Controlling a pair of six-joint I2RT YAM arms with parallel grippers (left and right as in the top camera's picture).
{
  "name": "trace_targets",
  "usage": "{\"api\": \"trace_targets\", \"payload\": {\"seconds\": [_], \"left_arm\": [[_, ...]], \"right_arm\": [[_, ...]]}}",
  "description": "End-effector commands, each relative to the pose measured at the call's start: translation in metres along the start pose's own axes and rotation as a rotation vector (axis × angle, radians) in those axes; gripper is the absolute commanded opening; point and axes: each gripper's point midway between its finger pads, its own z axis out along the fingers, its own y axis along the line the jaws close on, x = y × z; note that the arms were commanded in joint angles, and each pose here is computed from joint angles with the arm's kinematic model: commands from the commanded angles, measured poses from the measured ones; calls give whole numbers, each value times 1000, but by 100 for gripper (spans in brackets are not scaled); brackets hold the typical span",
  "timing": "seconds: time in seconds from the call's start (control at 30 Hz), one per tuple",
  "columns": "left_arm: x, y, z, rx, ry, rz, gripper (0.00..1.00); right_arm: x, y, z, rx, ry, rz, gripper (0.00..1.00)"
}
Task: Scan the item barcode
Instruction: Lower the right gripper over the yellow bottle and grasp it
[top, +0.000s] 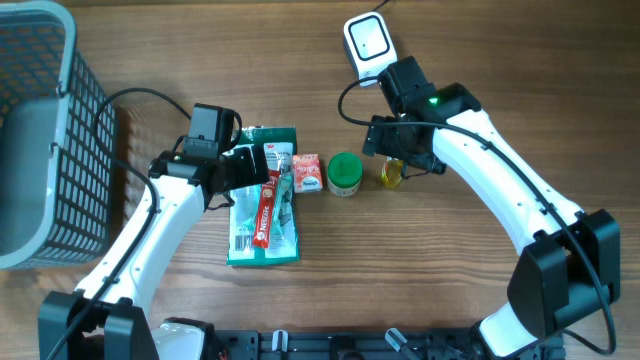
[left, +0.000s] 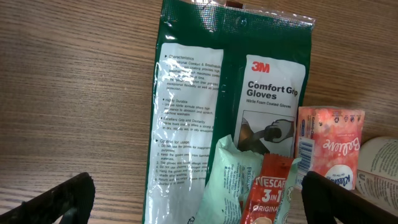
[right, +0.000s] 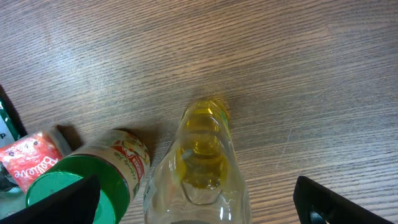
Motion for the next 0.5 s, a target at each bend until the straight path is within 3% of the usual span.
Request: {"api": "trace_targets", "payload": {"seconds": [0.0, 0.37, 0.47], "left_arm": [[-10, -1, -8, 3, -36, -16, 100], [-10, -1, -8, 3, -36, -16, 100], [-9, -1, -8, 3, -35, -15, 100]], "right_arm": [[6, -1, 10, 9, 32, -10, 100], [6, -1, 10, 11, 32, -9, 100], [6, -1, 9, 11, 33, -10, 92]]}}
